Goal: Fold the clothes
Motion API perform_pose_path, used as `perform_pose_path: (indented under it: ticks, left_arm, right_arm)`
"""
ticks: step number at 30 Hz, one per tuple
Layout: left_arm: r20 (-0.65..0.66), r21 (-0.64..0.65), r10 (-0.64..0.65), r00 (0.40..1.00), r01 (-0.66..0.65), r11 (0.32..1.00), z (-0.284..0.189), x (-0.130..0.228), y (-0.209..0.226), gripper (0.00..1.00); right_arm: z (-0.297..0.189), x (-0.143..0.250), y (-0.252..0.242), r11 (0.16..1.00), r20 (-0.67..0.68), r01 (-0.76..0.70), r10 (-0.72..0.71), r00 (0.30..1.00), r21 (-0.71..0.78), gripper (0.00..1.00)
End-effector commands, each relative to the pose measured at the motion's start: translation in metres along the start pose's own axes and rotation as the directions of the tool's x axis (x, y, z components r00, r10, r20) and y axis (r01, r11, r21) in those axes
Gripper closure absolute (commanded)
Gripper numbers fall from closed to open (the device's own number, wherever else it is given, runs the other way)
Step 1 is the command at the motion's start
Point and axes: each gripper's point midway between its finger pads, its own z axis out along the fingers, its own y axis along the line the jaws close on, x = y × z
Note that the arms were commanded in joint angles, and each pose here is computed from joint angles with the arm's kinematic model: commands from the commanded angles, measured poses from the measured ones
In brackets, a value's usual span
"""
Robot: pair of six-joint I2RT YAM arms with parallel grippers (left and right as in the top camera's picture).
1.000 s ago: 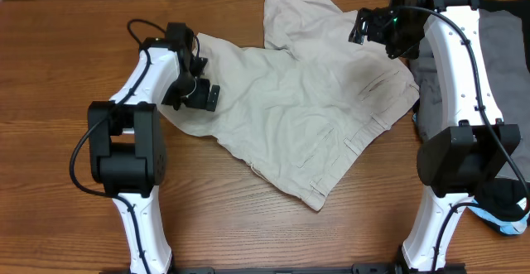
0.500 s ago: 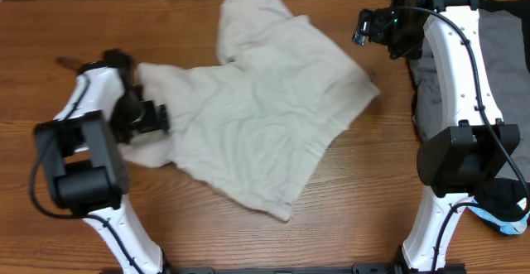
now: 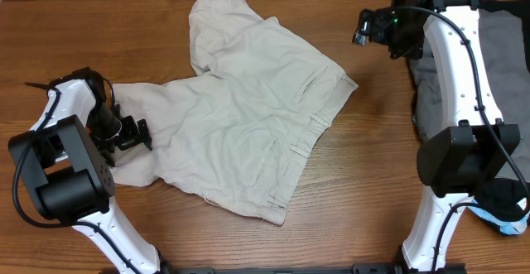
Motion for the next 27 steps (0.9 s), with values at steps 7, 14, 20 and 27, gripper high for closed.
perform_pose_path:
  ticks: [7, 14, 20, 27]
  left_arm:
    - [0.276, 0.157, 0.198, 0.941, -0.247, 0.956, -0.057, -0.053, -0.076, 0.00]
    - [0.598, 0.116, 0.228, 0.768, -0.364, 0.924, -0.184, -0.080, -0.111, 0.00]
    - [0.728, 0.072, 0.238, 0.643, -0.417, 0.906, -0.250, -0.073, -0.128, 0.00]
    - [0.746, 0.062, 0.254, 0.616, -0.443, 0.894, -0.261, -0.065, -0.139, 0.00]
  right_arm:
    - [0.034, 0.027, -0.010, 0.997, -0.113, -0.073, 0.073, 0.991, 0.006, 0.00]
    - [0.089, 0.049, -0.005, 0.987, -0.176, -0.133, 0.116, 0.978, -0.086, 0.06]
    - [0.124, 0.056, -0.014, 0.983, -0.152, -0.160, 0.145, 0.978, -0.090, 0.09]
    - [0.151, 0.065, -0.020, 0.983, -0.125, -0.153, 0.141, 0.982, -0.101, 0.21]
